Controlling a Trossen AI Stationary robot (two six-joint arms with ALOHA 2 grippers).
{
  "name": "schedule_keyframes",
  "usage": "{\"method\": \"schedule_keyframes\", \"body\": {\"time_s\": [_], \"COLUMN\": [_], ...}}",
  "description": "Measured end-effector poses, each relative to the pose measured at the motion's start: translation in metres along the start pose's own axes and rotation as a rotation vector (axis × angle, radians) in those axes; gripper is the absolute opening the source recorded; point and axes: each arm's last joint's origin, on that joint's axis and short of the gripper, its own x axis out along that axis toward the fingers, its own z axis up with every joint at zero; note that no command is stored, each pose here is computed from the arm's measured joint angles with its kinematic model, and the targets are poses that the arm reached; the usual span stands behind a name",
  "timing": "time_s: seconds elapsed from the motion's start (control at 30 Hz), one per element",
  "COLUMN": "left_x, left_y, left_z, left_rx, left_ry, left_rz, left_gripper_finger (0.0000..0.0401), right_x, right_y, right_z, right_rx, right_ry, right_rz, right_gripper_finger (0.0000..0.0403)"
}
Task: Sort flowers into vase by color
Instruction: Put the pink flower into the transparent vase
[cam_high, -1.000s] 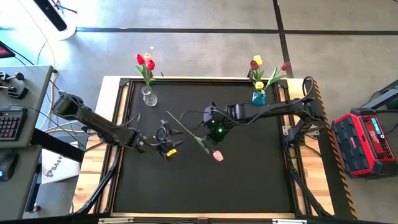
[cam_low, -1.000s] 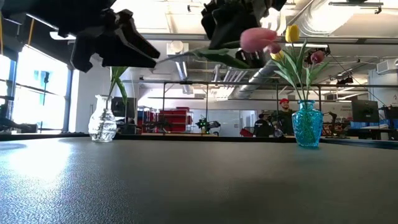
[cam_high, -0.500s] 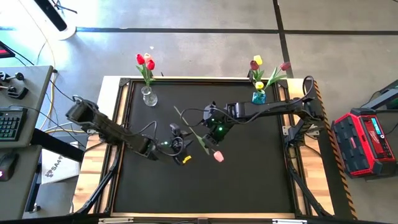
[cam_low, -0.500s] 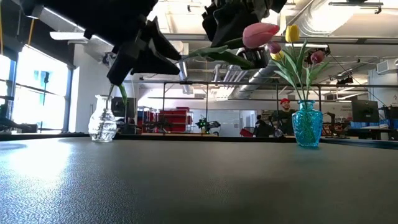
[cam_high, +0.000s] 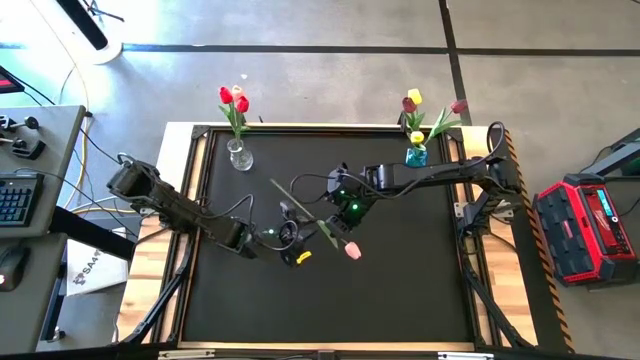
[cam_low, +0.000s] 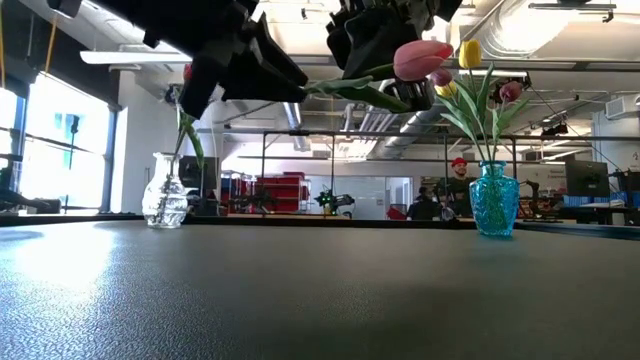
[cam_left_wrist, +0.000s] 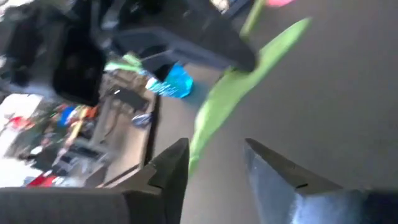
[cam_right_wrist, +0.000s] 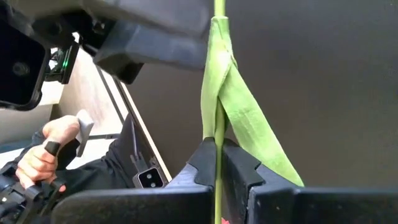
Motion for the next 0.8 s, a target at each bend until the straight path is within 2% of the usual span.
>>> {"method": "schedule_keyframes", "body": {"time_s": [0.13,0.33,0.8], "left_x": [0.002,0.005,0.011], "left_y": [0.001,0.004,0.006], "left_z": [-0.001,-0.003,-0.007], "left_rx": [-0.012,-0.032,0.015], "left_ry": [-0.024,0.000,0.035], "left_rz": [-0.043,-0.016,0.013], "left_gripper_finger": [0.0113,0.0088,0.0108], "right_x": [0.000,0.000,0.000], "right_y": [0.000,0.000,0.001], "right_z": [0.000,0.000,-0.001], "right_rx": [0.000,0.000,-0.007], "right_ry": [-0.001,-0.003,0.001], "right_rz": [0.000,-0.002,0.001], "right_gripper_finger": [0.0000,0.0000,0.0000]}}
